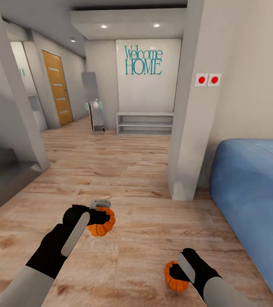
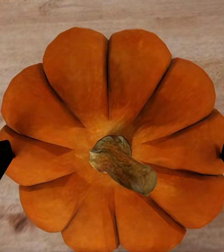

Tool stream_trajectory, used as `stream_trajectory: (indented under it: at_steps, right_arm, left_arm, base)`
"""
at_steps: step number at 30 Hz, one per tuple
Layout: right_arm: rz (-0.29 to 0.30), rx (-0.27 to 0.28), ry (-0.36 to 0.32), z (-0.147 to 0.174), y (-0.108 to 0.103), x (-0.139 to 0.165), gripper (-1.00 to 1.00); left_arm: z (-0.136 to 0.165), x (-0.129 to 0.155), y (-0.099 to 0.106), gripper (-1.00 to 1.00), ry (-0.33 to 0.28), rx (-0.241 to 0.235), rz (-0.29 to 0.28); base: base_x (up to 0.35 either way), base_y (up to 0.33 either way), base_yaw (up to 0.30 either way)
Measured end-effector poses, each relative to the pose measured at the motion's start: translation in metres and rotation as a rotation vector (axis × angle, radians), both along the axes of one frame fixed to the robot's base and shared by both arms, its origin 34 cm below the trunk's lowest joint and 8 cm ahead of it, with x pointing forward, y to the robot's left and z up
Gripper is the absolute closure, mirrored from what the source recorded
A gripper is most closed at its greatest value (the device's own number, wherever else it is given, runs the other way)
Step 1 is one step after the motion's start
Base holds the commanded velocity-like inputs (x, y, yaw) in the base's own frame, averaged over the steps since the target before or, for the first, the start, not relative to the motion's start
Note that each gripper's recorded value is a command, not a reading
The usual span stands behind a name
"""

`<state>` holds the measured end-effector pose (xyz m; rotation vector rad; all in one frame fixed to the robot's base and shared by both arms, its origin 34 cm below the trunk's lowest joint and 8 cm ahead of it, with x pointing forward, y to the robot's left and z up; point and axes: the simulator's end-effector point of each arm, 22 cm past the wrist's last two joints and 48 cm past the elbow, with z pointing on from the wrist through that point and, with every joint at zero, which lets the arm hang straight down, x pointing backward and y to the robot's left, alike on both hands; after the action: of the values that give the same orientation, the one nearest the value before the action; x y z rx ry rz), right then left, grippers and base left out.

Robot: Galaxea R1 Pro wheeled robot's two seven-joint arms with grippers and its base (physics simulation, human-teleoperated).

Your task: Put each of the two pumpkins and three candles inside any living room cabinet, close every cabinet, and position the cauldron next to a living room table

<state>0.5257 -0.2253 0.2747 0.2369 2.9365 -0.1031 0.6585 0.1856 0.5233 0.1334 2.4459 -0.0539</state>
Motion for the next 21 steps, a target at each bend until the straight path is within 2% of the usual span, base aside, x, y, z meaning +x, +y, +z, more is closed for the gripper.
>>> stream_trajectory:
  at_steps: [16, 21]
  right_arm:
    - [0.0, 0.0, 0.0, 0.0, 0.0, 0.0, -1.0]
    - [0.0, 0.0, -0.001, 0.0003, 0.0, 0.0002, -1.0]
  left_arm:
    - [0.0, -0.0001, 0.0001, 1.0, 0.0, 0.001, 0.0]
    - [0.0004, 0.0001, 0.0009, 1.0, -0.001, 0.002, 0.001]
  base:
    - [0.095, 0.0, 0.0]
    - [0.191, 0.0, 0.0]
